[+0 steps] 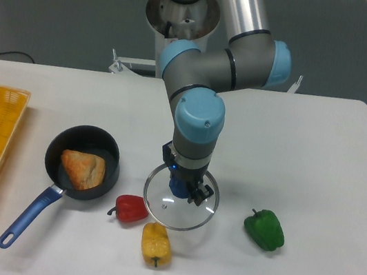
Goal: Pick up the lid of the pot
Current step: 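Lift the glass lid by its knob up off the table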
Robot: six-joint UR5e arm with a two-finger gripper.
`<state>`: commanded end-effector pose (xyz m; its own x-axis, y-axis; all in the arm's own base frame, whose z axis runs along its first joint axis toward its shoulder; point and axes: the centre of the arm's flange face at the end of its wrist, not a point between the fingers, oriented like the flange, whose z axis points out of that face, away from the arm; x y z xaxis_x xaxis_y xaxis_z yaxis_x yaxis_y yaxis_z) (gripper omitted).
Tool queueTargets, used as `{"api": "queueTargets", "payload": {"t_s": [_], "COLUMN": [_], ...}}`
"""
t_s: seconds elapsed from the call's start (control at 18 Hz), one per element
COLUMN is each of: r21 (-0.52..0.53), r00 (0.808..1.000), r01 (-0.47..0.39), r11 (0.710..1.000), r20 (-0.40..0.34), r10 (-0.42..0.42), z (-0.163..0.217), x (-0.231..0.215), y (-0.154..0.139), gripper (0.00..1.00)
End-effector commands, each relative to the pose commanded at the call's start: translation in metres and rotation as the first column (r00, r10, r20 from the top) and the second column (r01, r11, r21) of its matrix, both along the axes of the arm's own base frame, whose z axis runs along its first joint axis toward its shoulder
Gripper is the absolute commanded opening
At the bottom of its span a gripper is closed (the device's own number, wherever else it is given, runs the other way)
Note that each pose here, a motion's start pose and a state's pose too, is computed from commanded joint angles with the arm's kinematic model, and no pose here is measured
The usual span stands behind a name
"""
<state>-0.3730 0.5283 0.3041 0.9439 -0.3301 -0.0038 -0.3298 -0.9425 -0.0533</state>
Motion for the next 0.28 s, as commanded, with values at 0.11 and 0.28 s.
{"api": "queueTargets", "payload": {"t_s": [0.11, 0.28], "r21": [-0.004, -0.004], "r00": [1.0, 1.0], "r01": [0.005, 0.005], "r11": [1.0, 1.0], "r20": [0.002, 0.002], "r10": [-0.005, -0.005], "z": [-0.0021, -0.0016], "x": [0.0024, 0.0033], "y": [0.0003, -0.0006], "gripper": [0.54, 0.54]}}
